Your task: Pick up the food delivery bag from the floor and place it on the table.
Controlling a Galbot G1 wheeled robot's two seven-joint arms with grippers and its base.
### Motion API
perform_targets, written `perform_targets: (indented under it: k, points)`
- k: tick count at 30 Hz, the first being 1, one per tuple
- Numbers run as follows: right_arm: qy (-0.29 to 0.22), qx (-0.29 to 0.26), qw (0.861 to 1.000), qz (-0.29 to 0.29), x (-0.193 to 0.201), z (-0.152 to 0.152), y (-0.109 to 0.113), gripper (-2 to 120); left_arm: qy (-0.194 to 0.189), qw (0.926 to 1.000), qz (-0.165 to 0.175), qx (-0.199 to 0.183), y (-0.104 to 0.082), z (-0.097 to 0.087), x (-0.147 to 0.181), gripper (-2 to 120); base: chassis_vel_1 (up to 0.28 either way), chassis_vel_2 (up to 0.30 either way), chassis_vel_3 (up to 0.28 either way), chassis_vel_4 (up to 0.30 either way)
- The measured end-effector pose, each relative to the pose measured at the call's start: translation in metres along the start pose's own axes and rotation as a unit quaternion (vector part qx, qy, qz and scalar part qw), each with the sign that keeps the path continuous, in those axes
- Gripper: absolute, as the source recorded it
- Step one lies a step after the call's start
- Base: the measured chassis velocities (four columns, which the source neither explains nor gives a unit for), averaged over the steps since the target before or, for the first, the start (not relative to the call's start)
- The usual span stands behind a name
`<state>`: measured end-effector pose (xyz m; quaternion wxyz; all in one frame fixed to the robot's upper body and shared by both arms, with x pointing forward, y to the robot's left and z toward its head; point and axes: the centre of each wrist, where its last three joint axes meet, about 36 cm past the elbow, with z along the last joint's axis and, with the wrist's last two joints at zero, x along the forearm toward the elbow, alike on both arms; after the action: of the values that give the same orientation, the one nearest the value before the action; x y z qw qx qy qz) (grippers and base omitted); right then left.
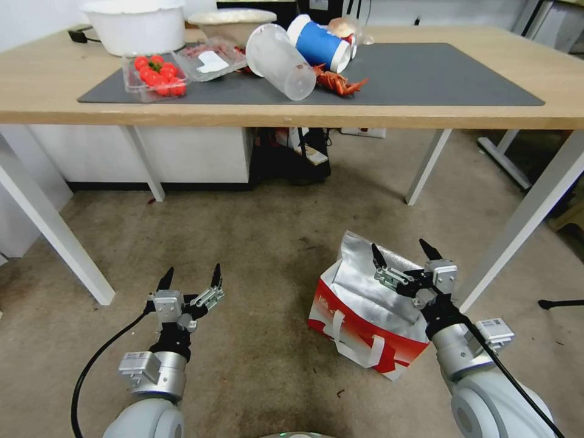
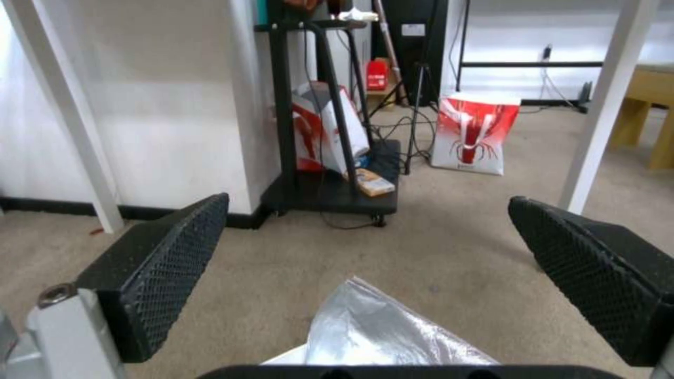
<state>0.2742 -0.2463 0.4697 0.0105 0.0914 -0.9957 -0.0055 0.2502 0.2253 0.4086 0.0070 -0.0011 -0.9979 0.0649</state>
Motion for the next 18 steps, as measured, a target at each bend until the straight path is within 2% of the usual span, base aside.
perform_targets:
  k: [7, 8, 10, 12, 13, 16, 17, 18]
  points:
    - [0.018, 0.023, 0.999, -0.029, -0.007, -0.002, -0.016, 100, -0.002, 1.0000, -0.001, 0.000, 0.000, 0.000, 0.001, 99, 0.000, 0.000, 0.000, 0.000]
    - [0.028, 0.034, 0.998, -0.041, -0.013, -0.003, -0.026, 100, -0.002, 1.0000, -0.001, 0.000, 0.000, 0.000, 0.001, 100, 0.000, 0.000, 0.000, 0.000]
    - [0.034, 0.039, 0.997, -0.048, -0.017, -0.003, -0.033, 100, -0.003, 1.0000, -0.001, 0.000, 0.000, 0.000, 0.001, 100, 0.000, 0.000, 0.000, 0.000]
    - [0.056, 0.044, 0.994, -0.077, -0.032, -0.002, -0.055, 100, -0.003, 1.0000, -0.001, 0.000, 0.000, 0.000, 0.001, 99, 0.000, 0.000, 0.000, 0.000]
    - [0.056, 0.044, 0.994, -0.077, -0.032, -0.002, -0.055, 100, -0.003, 1.0000, -0.001, 0.000, 0.000, 0.000, 0.001, 99, 0.000, 0.000, 0.000, 0.000]
    - [0.085, 0.046, 0.988, -0.117, -0.057, 0.002, -0.082, 100, -0.004, 1.0000, -0.001, 0.000, 0.000, 0.000, 0.001, 99, 0.000, 0.000, 0.000, 0.000]
    - [0.085, 0.046, 0.988, -0.117, -0.057, 0.002, -0.082, 100, -0.004, 1.0000, -0.001, 0.000, 0.000, 0.000, 0.001, 99, 0.000, 0.000, 0.000, 0.000]
    - [0.093, 0.051, 0.986, -0.130, -0.069, 0.003, -0.091, 100, -0.005, 1.0000, 0.000, 0.000, -0.001, 0.000, 0.001, 99, 0.000, 0.000, 0.000, 0.000]
